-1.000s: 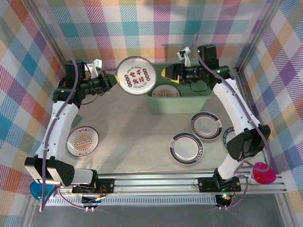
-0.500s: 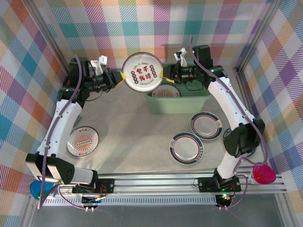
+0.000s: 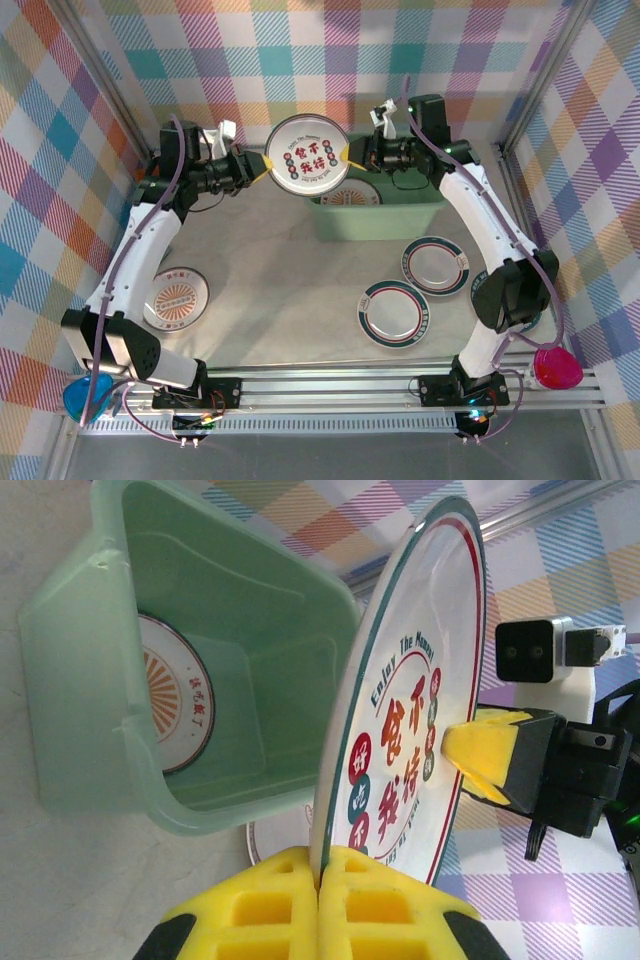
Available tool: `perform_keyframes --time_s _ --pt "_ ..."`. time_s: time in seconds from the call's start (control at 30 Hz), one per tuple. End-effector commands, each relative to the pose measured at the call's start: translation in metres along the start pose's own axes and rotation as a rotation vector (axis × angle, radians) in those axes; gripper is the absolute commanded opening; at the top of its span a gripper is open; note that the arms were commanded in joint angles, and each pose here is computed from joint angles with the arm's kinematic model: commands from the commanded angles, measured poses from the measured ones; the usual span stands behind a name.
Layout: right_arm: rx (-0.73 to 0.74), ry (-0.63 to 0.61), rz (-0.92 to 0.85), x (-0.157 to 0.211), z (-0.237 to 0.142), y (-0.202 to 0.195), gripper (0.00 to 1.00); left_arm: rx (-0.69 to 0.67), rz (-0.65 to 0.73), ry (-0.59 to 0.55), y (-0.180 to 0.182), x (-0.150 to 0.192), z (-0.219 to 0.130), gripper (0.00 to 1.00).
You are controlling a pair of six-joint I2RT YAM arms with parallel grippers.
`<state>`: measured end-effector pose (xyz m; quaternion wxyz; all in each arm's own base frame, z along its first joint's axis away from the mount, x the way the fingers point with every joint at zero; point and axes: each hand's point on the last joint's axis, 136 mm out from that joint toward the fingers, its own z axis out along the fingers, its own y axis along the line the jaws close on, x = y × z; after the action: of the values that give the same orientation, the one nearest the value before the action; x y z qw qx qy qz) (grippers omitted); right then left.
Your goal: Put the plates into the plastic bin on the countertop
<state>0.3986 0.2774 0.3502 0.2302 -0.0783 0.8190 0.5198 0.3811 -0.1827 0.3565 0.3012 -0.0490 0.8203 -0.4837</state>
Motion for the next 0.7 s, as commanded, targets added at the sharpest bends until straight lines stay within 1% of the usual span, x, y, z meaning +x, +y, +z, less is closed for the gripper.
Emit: perform_keyframes --time_s 0.0,0.03,0.07,0.13,0.17,0.23,0.27,0.3,0.4,0.57,0.67 --pt "-0.068 -0.003 -0.038 -0.005 0.006 0.014 0.01 0.052 0.057 -0.007 -0.026 -0.004 -0.001 0.0" --pt "-0.064 -0.007 -0.035 -0.006 0.006 0.013 0.0 0.044 0.057 -0.008 -0.025 -0.005 -0.001 0.03" --pt "-0.06 -0.014 -0.035 -0.007 0.005 0.012 0.0 0.039 0.055 -0.008 -0.024 -0.006 0.0 0.11" --pt "-0.046 -0.034 -0.031 -0.011 0.001 0.011 0.0 0.024 0.055 -0.008 -0.023 -0.007 0.0 0.35" --pt "-0.033 -0.048 -0.028 -0.014 -0.003 0.008 0.0 0.017 0.06 -0.012 -0.023 -0.008 -0.001 0.44" --pt "-0.006 -0.084 -0.026 -0.021 -0.012 0.003 0.0 -0.011 0.08 -0.029 -0.021 -0.011 -0.004 0.54" --pt "0.012 -0.102 -0.025 -0.025 -0.017 0.0 0.0 -0.029 0.089 -0.038 -0.019 -0.013 -0.005 0.57" --pt "0.036 -0.126 -0.032 -0.03 -0.024 -0.005 0.0 -0.05 0.097 -0.043 -0.016 -0.015 -0.005 0.6" --pt "0.102 -0.159 -0.069 -0.047 -0.039 -0.022 0.0 -0.086 0.094 -0.04 -0.003 -0.02 -0.001 0.63" --pt "0.206 -0.146 -0.077 -0.074 -0.05 -0.064 0.0 -0.102 0.089 -0.026 0.019 -0.031 0.019 0.65" --pt "0.217 -0.143 -0.073 -0.089 -0.055 -0.085 0.0 -0.123 0.092 0.005 0.036 -0.034 0.037 0.65"
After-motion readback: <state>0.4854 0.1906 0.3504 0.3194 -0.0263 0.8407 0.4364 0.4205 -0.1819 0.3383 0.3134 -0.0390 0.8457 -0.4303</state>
